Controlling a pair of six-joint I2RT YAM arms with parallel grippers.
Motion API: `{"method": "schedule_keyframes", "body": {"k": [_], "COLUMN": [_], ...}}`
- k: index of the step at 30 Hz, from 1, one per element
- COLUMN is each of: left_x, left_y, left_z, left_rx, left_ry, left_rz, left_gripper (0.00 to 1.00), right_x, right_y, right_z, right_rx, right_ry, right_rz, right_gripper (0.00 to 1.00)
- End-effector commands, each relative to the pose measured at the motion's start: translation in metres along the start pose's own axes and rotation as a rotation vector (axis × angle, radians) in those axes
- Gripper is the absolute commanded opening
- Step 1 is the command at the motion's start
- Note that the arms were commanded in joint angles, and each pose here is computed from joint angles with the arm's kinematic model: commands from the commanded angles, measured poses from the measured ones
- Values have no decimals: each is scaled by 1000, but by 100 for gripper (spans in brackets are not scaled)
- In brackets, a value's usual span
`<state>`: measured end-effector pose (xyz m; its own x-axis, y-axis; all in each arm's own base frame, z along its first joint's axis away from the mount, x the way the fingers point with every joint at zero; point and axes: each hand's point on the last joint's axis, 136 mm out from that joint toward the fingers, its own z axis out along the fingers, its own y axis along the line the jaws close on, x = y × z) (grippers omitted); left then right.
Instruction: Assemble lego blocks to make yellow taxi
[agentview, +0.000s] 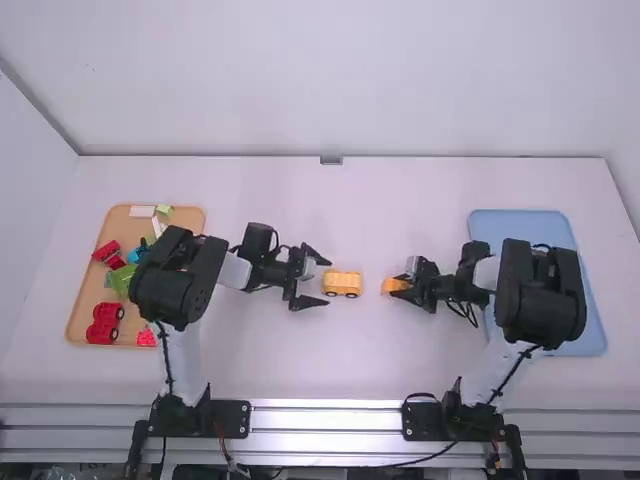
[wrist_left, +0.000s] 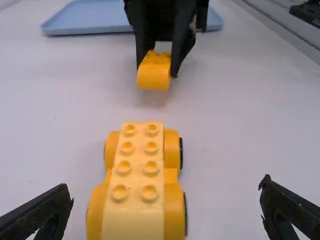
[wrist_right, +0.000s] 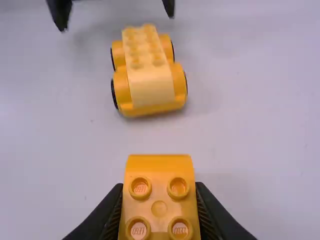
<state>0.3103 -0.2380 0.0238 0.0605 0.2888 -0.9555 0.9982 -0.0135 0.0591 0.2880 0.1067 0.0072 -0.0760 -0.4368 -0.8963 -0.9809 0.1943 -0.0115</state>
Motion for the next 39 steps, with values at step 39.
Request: {"method": "schedule_keyframes", "body": {"k": [39], "left_x": [32], "left_y": [-1], "left_z": [43], "left_rx": [-19], "left_ry": [77], "left_rz": [-22], "left_gripper": [63], "right_x": [-61], "right_y": [4], "right_z": [58], "right_rx": [-114], "right_ry": [-46], "right_rz": [-110], "right_gripper": [15]}}
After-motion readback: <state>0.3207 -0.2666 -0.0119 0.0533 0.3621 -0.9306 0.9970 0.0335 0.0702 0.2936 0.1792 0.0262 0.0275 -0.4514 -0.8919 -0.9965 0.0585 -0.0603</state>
